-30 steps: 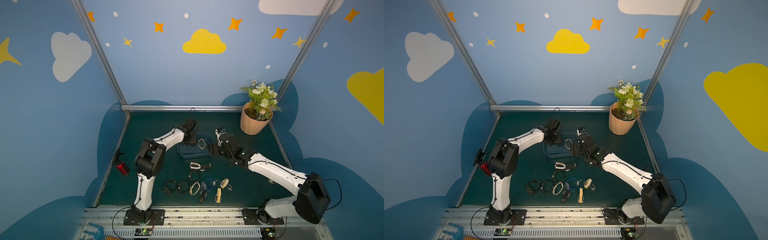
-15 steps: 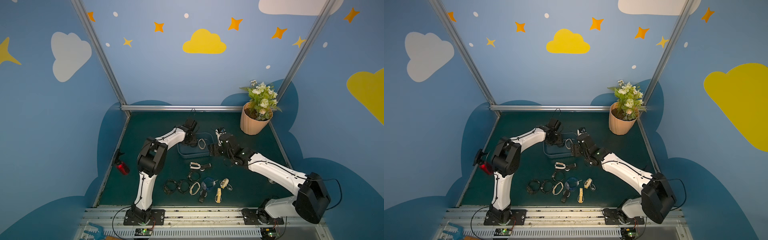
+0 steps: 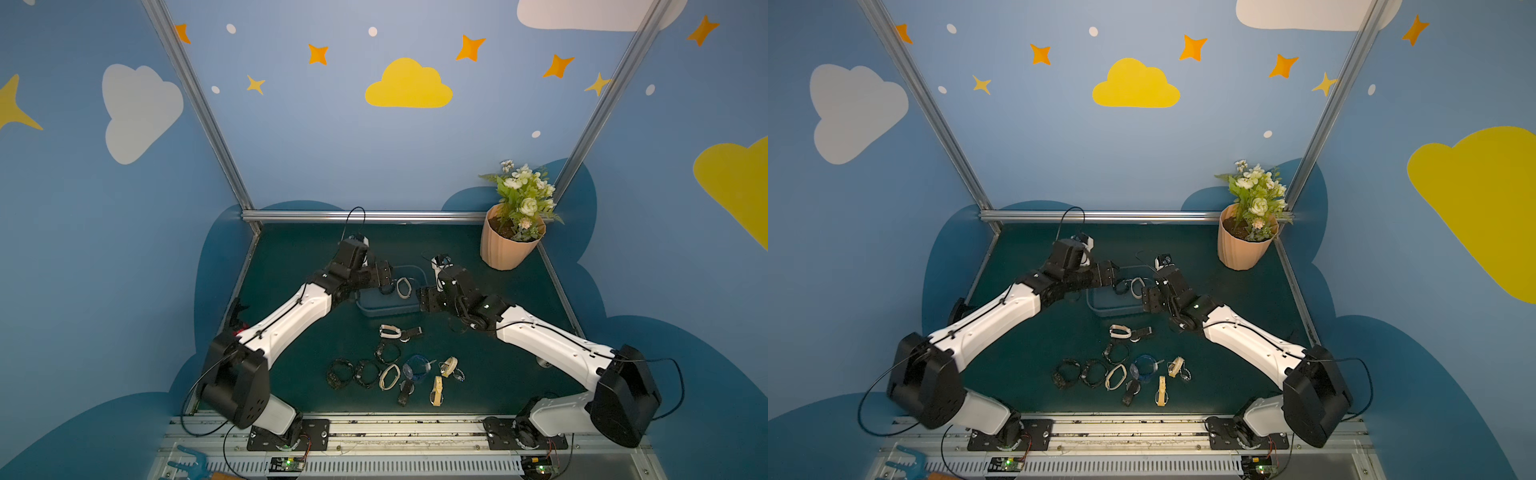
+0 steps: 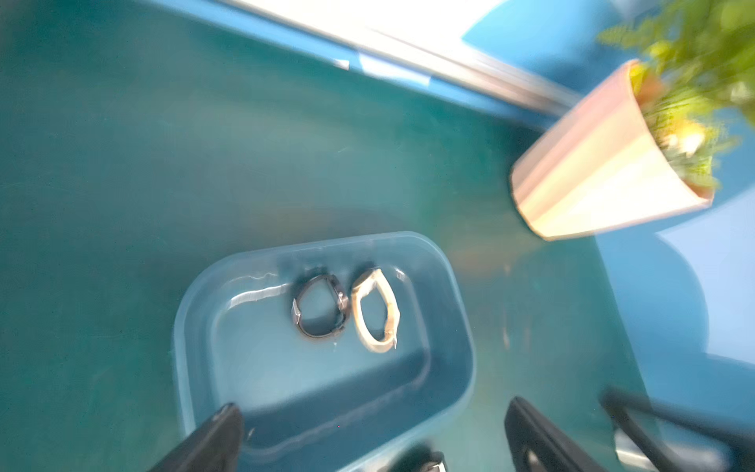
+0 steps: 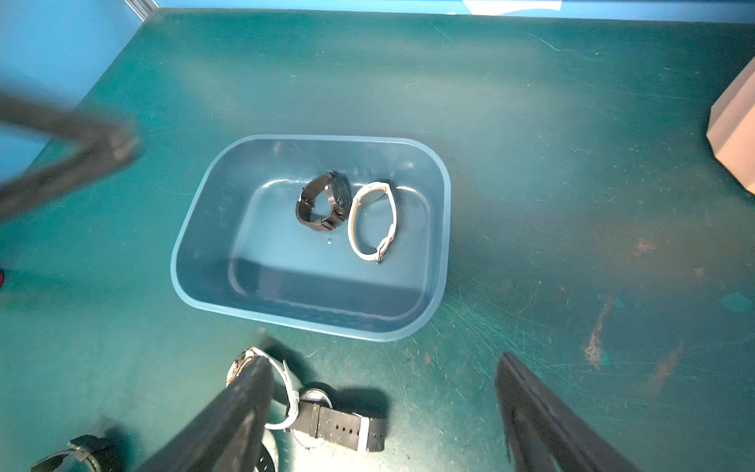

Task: Put the watch into the storage box
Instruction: Place the watch in the storage box, then pick up the watch at the center of the board.

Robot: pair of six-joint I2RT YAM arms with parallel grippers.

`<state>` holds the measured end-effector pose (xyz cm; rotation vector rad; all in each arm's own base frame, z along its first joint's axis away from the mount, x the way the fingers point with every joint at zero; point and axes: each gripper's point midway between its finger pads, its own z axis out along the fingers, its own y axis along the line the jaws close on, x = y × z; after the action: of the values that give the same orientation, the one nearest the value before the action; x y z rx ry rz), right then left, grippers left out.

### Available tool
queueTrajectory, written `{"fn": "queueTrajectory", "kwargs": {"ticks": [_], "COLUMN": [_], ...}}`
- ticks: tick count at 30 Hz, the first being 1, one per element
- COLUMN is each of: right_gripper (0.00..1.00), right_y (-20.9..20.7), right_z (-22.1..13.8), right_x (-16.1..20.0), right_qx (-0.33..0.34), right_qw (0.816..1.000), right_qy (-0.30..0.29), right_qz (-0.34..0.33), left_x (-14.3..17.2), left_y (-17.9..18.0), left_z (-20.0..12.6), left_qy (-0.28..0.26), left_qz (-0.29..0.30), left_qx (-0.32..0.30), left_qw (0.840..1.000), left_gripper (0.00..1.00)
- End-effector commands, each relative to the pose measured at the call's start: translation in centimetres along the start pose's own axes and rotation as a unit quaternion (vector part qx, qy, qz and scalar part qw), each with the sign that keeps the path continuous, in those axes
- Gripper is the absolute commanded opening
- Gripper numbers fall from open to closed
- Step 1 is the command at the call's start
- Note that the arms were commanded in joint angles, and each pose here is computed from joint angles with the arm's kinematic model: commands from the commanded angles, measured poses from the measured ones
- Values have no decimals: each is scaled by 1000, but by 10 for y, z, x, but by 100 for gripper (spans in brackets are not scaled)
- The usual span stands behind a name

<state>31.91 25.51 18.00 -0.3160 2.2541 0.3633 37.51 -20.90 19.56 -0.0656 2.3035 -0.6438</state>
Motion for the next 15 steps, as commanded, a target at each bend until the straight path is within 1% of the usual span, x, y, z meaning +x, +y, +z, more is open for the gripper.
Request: {"fn": "queueTrajectory", "kwargs": {"ticks": [1, 3, 6, 11, 14, 15], "right_gripper": [86, 86, 86, 86, 86, 86], "right_y": [-2, -3, 2, -3, -10, -14], "right_z": [4, 10, 18, 26, 21, 18], "right_x": [-6, -5, -6, -2, 10, 16], "right_qx": [10, 15, 19, 43, 58, 65], "right_qw": [1000, 1000, 1000, 998, 996, 995], "right_qy": [-4, -1, 17, 41, 63, 72], "right_qz": [12, 17, 17, 15, 21, 25], "left_x": [15, 24, 31, 28, 19, 16], "left_y": [1, 9, 11, -2, -12, -18], "left_z": [-12, -20, -30, -46, -61, -67], "left_qy": [-41, -56, -50, -32, -28, -23], "left_qz": [-17, -32, -32, 14, 43, 51], "left_qx": [50, 50, 52, 66, 68, 77], "left_qw": [998, 997, 997, 997, 996, 995], "left_gripper": [100, 100, 100, 100, 100, 100]}}
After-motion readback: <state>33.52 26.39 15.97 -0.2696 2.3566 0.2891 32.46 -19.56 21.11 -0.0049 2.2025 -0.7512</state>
